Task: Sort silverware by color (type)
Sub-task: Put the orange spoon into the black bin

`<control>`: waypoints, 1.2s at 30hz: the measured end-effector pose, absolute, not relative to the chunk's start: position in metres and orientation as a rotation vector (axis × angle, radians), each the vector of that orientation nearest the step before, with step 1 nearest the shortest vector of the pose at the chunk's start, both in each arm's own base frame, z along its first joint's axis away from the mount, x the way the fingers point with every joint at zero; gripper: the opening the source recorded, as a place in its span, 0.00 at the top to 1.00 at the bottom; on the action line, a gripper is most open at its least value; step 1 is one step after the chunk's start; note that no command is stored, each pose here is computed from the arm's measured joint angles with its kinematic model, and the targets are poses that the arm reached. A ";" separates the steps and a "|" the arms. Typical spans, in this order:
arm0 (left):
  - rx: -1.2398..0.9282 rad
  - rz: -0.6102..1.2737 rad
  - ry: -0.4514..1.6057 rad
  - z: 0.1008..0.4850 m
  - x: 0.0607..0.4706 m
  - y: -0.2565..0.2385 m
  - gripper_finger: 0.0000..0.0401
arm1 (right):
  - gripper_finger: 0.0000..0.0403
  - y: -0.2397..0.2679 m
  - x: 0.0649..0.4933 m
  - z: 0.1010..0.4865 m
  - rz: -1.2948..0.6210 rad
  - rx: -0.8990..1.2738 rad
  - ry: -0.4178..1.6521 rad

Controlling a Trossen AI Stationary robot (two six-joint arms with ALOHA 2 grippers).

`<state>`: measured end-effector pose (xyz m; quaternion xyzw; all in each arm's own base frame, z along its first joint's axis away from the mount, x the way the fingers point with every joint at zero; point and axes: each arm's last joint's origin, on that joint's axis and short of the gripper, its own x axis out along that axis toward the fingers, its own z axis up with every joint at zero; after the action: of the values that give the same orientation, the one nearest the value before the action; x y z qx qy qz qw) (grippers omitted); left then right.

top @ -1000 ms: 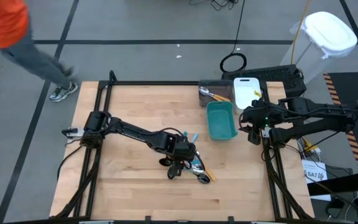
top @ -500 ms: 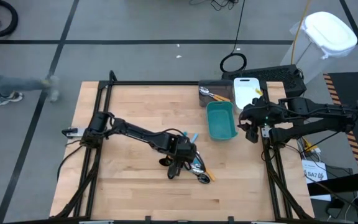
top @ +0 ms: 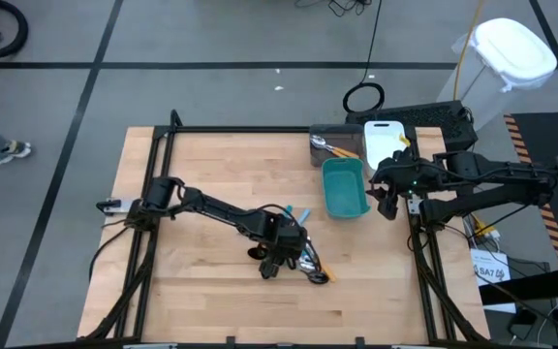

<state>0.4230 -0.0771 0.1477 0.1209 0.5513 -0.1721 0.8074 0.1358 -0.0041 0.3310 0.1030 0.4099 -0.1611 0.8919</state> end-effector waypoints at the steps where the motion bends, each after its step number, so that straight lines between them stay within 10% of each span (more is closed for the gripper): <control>1: 0.265 -0.373 1.182 0.148 0.423 -0.076 0.61 | 0.63 -0.004 0.136 0.331 -0.334 0.214 0.849; 36: 0.308 -0.396 1.253 0.145 0.418 -0.064 0.86 | 0.63 -0.005 0.143 0.332 -0.441 0.349 0.777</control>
<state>0.4181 -0.0641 0.1449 0.1426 0.5800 -0.1833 0.7808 0.1431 -0.0054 0.3324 0.1681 0.3740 -0.2123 0.8870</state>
